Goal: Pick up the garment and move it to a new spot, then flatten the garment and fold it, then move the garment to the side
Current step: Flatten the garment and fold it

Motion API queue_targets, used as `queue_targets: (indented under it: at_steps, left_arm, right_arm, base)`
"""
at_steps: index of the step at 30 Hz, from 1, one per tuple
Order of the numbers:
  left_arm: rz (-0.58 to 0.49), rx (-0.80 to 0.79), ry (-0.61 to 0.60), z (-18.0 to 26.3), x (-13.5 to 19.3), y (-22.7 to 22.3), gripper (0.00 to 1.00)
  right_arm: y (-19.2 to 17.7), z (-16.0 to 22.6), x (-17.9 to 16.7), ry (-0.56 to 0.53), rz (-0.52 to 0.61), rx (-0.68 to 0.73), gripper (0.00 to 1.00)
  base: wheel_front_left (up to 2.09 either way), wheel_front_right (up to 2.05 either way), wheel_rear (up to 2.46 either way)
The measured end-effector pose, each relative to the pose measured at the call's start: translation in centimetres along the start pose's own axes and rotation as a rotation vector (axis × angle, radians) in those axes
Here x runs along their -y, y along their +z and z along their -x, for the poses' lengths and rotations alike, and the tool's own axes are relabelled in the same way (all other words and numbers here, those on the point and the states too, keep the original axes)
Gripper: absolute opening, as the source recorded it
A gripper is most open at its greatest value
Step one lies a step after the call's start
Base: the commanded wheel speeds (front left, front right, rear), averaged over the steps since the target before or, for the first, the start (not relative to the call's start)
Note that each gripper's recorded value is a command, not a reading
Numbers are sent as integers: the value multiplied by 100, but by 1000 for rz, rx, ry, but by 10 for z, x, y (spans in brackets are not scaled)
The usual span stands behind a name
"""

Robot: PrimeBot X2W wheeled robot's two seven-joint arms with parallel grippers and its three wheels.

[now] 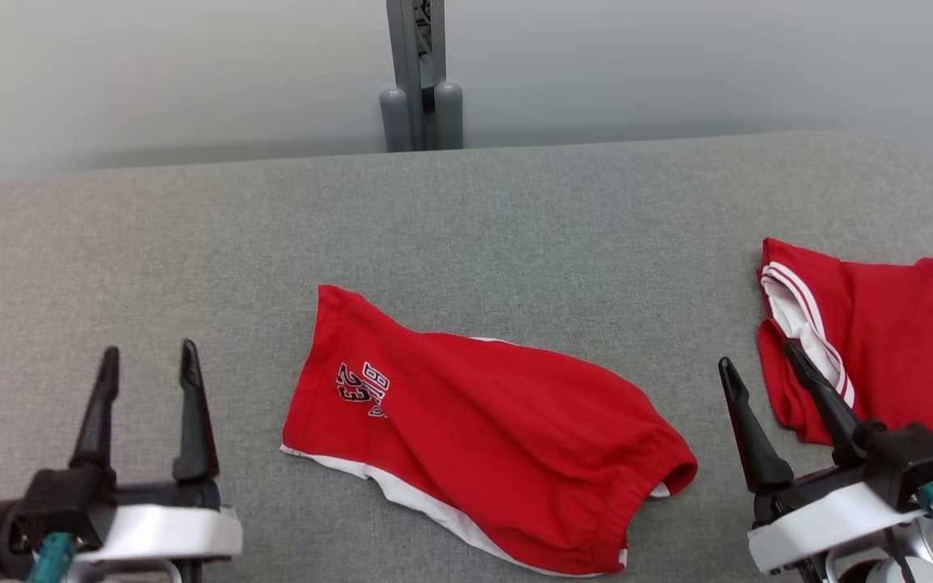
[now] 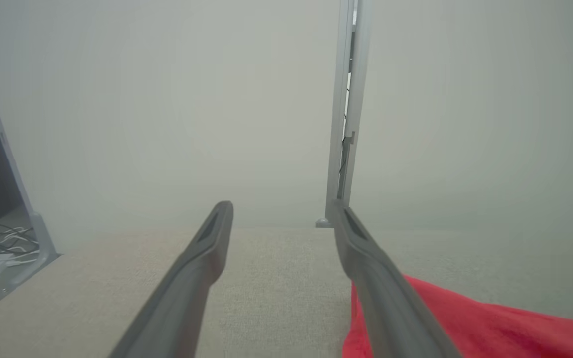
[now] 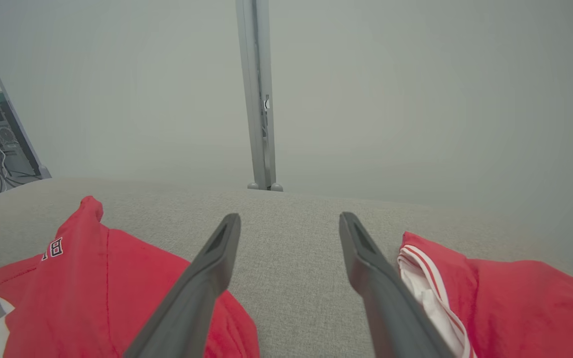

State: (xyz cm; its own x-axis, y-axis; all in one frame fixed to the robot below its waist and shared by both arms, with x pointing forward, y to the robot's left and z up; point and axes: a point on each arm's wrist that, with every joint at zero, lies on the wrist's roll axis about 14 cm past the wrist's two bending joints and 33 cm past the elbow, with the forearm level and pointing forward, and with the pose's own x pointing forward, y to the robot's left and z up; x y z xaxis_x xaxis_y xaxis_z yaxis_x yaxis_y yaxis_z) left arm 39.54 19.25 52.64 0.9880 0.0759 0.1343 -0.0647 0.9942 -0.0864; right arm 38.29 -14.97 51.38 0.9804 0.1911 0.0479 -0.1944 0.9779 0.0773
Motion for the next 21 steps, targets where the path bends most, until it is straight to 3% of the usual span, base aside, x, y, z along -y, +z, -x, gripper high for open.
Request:
queue_targets:
  at_steps: [8,21]
  left_arm:
    - [-13,-28,-25,29,9,-1,100]
    - [-4,-73,-61,31,17,-10,100]
  right_arm:
    - [-2,18,-3,-2,6,-19,100]
    - [-10,30,-7,12,7,-71,100]
  base:
    - [0,0,0]
    - [0,0,0]
